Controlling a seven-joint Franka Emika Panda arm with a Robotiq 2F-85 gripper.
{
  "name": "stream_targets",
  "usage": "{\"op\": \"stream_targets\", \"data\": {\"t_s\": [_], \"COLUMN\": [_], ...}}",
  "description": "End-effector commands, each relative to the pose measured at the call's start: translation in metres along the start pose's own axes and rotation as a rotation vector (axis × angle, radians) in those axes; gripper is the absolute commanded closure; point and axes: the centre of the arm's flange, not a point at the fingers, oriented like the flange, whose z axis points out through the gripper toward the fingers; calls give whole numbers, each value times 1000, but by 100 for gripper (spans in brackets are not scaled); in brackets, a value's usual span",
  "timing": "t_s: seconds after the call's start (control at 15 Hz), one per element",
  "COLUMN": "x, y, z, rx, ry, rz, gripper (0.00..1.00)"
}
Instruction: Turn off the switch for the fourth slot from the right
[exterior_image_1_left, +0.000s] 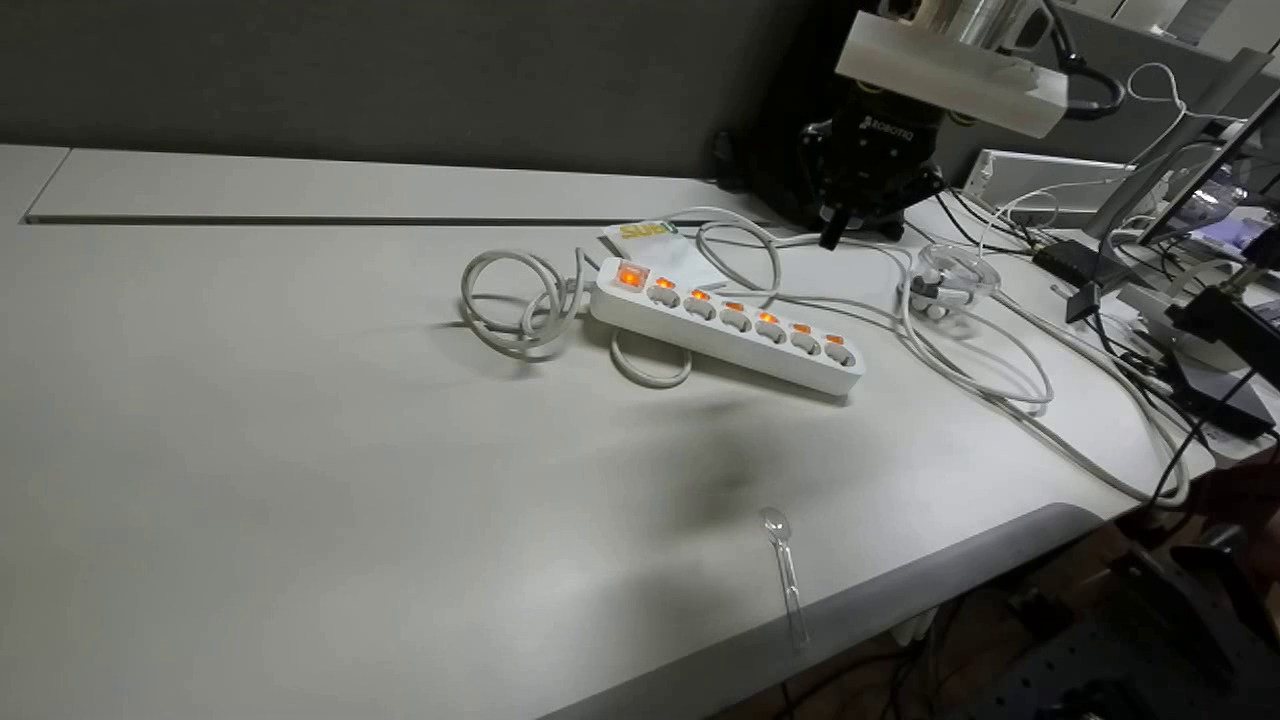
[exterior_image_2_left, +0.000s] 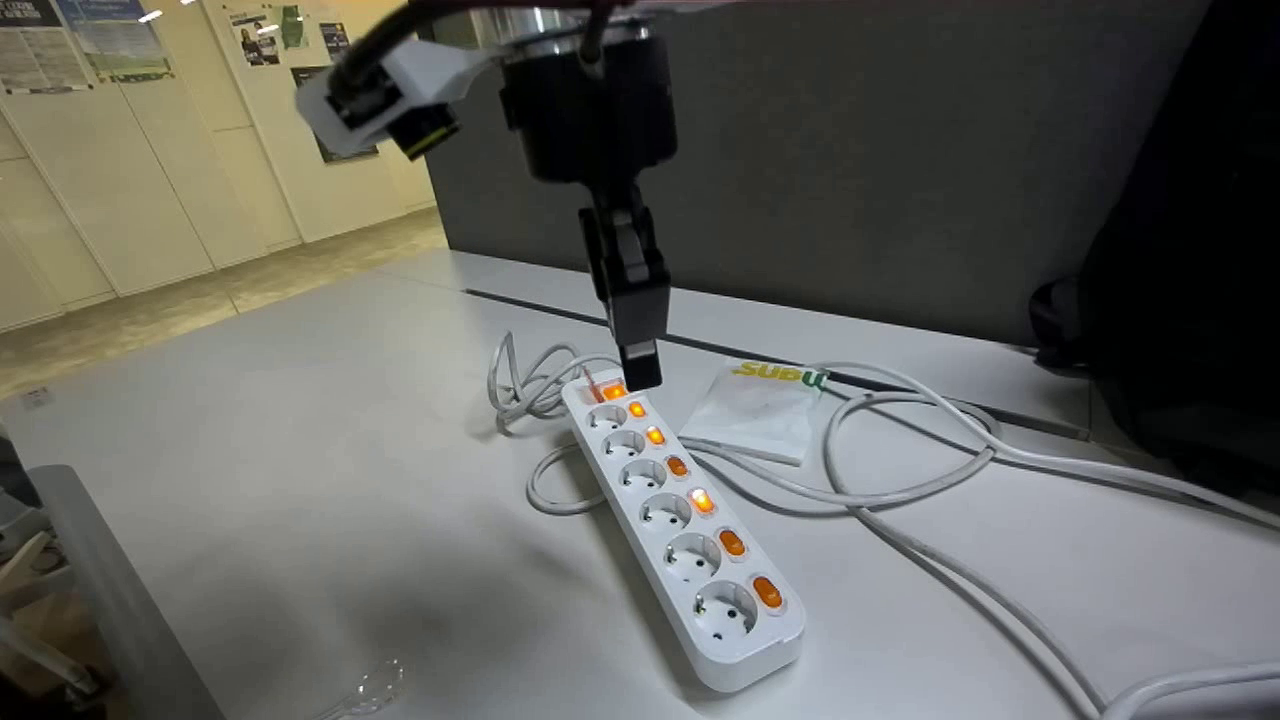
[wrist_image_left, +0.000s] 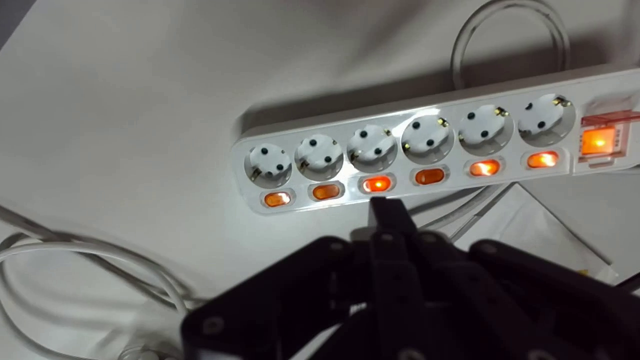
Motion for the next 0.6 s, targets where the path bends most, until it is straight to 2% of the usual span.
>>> {"op": "stream_targets", "data": {"t_s": [0.0, 0.53], "x": [21, 33], "y": [-16, -31], "z": [19, 51], "rx": [-23, -29], "ry": [17, 8], "rz": [77, 132], "gripper": [100, 100]}}
